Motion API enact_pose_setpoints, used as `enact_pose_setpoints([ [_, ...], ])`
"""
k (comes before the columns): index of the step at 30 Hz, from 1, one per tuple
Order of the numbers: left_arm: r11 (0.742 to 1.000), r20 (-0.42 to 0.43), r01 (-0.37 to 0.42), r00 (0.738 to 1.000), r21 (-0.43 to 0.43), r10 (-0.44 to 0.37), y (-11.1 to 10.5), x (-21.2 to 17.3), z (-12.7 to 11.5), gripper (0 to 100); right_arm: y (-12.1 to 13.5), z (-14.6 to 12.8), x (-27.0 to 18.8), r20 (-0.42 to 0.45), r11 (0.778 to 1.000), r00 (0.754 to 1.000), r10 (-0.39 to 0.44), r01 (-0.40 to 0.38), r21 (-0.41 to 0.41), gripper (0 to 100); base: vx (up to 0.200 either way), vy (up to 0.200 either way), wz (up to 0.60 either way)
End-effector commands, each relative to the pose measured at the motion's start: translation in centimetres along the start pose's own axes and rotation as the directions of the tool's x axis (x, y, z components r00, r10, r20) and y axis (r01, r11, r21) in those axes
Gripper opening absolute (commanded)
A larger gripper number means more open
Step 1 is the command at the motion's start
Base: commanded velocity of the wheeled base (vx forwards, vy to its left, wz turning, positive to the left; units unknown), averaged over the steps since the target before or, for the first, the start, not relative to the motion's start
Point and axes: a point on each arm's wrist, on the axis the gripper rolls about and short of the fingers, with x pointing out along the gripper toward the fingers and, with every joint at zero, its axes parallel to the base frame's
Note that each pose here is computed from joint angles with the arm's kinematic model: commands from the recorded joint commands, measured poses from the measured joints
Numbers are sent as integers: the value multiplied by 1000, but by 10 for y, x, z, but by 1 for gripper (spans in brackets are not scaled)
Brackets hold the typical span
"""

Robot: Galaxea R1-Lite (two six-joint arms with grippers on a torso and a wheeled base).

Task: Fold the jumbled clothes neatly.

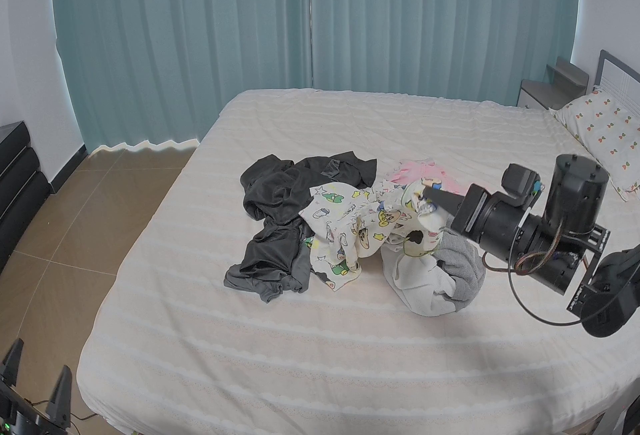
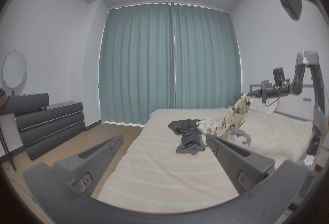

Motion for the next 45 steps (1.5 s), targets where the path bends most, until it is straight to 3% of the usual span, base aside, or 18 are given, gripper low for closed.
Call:
enact_pose_setpoints([
  [1,965,-103,220,966,-141,-236,-7,65,108,100,52,67,-3,144,988,978,153,-149,-35,0,0,0,0],
  [4,909,-190,386,892,-155,-411,-12,96,103,100,69,76,1,153,981,969,195,-192,-37,0,0,0,0],
  [5,909,-190,386,892,-155,-411,-12,96,103,100,69,76,1,153,981,969,195,-192,-37,0,0,0,0],
  [6,875,-250,457,838,-162,-484,-17,113,97,100,83,83,1,162,974,960,228,-224,-39,0,0,0,0],
  [8,851,-297,502,798,-155,-525,-22,124,91,100,92,89,0,174,968,952,251,-247,-41,0,0,0,0],
  [9,818,-355,552,741,-160,-570,-30,136,83,100,102,95,0,176,963,946,270,-267,-42,0,0,0,0],
  [11,775,-422,604,664,-185,-617,-42,148,72,100,114,102,1,175,957,941,289,-286,-41,0,0,0,0],
  [14,726,-476,652,579,-218,-662,-57,159,61,100,127,110,4,183,950,933,310,-308,-38,0,0,0,0],
  [17,714,-506,660,545,-233,-669,-65,171,50,100,138,117,2,196,942,922,334,-333,-39,0,0,0,0],
  [21,710,-510,663,537,-237,-672,-72,187,42,100,150,120,-1,198,930,910,365,-365,-38,0,0,0,0],
  [24,678,-503,694,507,-243,-699,-84,191,38,100,152,115,7,182,931,914,363,-363,-32,0,0,0,0],
  [25,678,-504,698,510,-231,-697,-91,195,36,100,154,112,11,177,932,916,361,-362,-28,0,0,0,0],
  [29,736,-506,657,584,-165,-635,-105,214,23,100,159,109,16,179,929,913,366,-368,-23,0,0,0,0],
  [36,769,-407,614,666,-178,-625,-153,228,21,100,162,107,25,182,931,914,362,-365,-21,0,0,0,0],
  [40,841,-396,525,751,-128,-529,-175,245,18,100,161,105,27,180,933,917,356,-359,-17,0,0,0,0],
  [41,841,-396,525,751,-128,-529,-175,245,18,100,161,105,27,180,933,917,356,-359,-17,0,0,0,0],
  [43,882,-378,461,802,-100,-462,-186,260,20,100,161,105,25,180,933,917,356,-358,-19,0,0,0,0],
  [45,899,-370,430,823,-90,-431,-190,266,20,100,161,105,25,178,934,918,355,-358,-17,0,0,0,0],
])
